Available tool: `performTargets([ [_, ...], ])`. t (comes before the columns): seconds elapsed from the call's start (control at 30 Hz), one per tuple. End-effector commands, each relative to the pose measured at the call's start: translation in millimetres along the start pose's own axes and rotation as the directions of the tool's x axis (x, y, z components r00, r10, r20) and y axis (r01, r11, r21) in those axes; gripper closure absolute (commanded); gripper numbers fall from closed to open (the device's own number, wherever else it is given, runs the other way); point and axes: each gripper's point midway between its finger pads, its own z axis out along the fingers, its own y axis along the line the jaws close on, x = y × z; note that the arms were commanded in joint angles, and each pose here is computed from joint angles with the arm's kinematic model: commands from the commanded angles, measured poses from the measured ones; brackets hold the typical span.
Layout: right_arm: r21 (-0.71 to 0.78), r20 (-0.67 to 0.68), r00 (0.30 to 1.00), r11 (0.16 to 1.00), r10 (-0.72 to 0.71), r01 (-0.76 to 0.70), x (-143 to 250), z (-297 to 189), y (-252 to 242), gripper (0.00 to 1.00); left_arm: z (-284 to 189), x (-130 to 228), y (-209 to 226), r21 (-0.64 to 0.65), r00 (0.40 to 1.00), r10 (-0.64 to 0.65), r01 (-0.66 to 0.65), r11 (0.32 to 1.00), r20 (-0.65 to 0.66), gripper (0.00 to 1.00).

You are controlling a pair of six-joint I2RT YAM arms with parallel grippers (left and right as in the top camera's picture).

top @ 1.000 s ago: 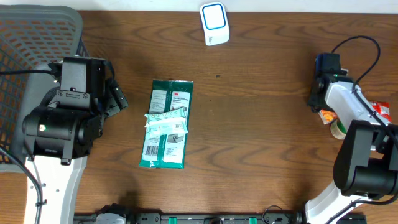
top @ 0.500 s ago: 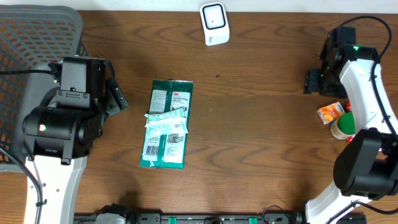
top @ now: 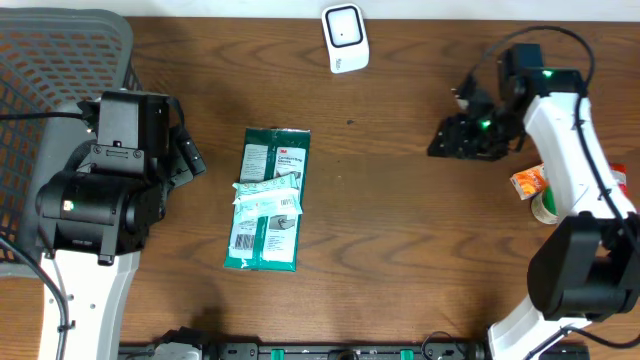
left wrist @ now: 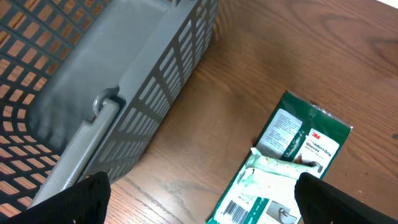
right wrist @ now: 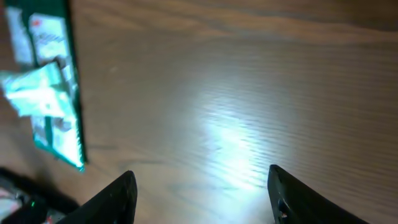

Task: Scan the item barcode
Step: 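Release the pack and move the right gripper left over the wipes, then lower the right gripper and grasp the mint-green wipes packet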

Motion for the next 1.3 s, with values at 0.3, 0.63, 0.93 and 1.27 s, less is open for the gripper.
performTargets([
  [0.3,-0.087,0.021,0.973,0.969,-0.229,0.230,21,13,123,0.29,-2,-3,4,-0.016,1.000,-0.007,0.007,1.000,0.011,0.05],
  [0.63,-0.177,0.116,0.948,0.933,-0.295,0.312,42,90,217,0.01,-2,-3,4,-0.017,1.000,-0.007,0.007,1.000,0.011,0.05],
  [0.93,-0.164,0.101,0.909,0.894,-0.404,0.416,78,150,238,0.09,-2,-3,4,-0.016,1.000,-0.007,0.007,1.000,0.012,0.05],
  [1.27,-0.112,0.194,0.852,0.852,-0.487,0.512,36,85,277,0.06,-2,-3,4,-0.016,1.000,-0.007,0.007,1.000,0.012,0.05],
])
